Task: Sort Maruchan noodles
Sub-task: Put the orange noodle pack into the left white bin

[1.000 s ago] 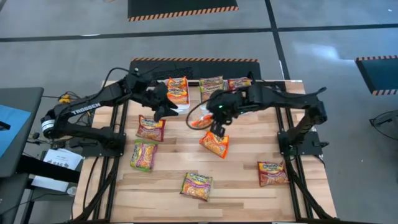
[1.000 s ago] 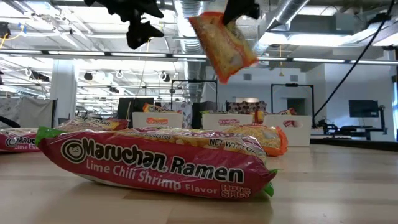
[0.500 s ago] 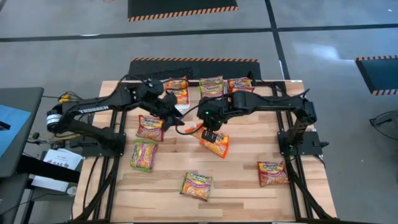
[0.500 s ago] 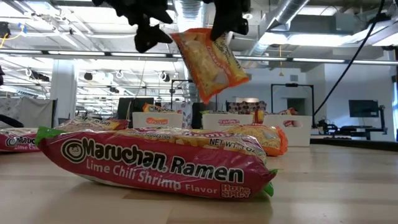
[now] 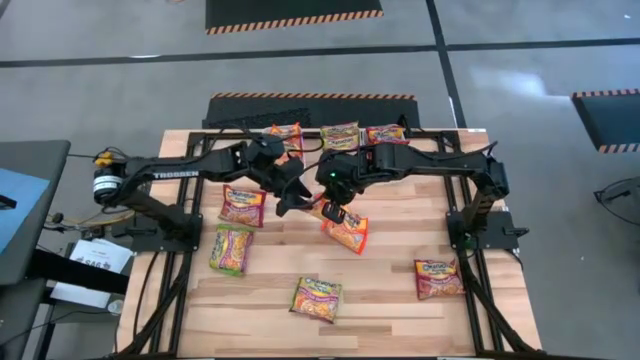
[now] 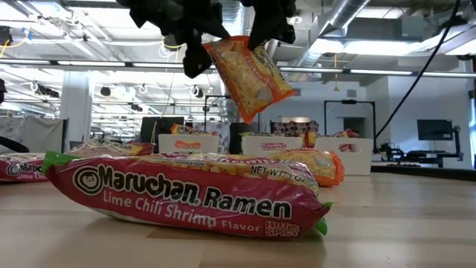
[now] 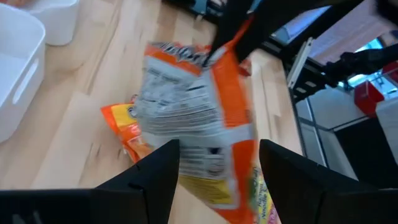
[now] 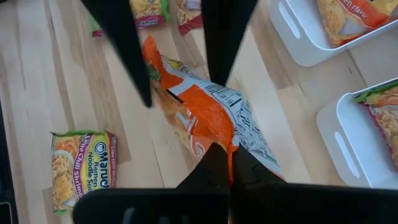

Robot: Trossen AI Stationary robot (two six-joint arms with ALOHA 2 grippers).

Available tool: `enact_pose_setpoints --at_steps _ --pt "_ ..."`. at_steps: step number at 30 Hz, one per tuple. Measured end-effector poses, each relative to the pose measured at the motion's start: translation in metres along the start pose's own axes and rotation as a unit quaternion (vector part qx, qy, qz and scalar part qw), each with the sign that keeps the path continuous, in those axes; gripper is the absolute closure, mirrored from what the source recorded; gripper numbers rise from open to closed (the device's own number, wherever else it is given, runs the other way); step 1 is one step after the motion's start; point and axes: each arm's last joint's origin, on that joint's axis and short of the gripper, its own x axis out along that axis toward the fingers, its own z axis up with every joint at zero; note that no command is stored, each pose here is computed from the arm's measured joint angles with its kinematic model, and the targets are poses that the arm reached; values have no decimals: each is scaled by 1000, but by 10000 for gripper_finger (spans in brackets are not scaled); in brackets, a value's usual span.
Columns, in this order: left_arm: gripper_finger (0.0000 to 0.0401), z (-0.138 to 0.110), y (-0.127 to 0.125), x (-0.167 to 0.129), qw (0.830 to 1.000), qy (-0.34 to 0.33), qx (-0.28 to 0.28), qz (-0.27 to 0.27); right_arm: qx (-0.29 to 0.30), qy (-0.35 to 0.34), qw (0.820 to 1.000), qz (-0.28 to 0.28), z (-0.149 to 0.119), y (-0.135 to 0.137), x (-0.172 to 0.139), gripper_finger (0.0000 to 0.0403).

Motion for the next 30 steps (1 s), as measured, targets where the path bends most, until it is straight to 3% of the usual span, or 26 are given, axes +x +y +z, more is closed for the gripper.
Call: enact_pose_setpoints --at_steps 13,17,24,30 --pt "199 -1 11 17 1000 -8 18 23 2 -14 1000 18 4 0 0 402" --pt "243 -1 11 17 999 -10 28 28 2 -14 1000 18 4 0 0 399" --pt "366 1 10 17 999 -14 32 18 -3 -12 1000 16 3 0 -1 361" --pt "380 1 10 16 999 -13 37 16 -12 -16 1000 14 4 -3 -4 317"
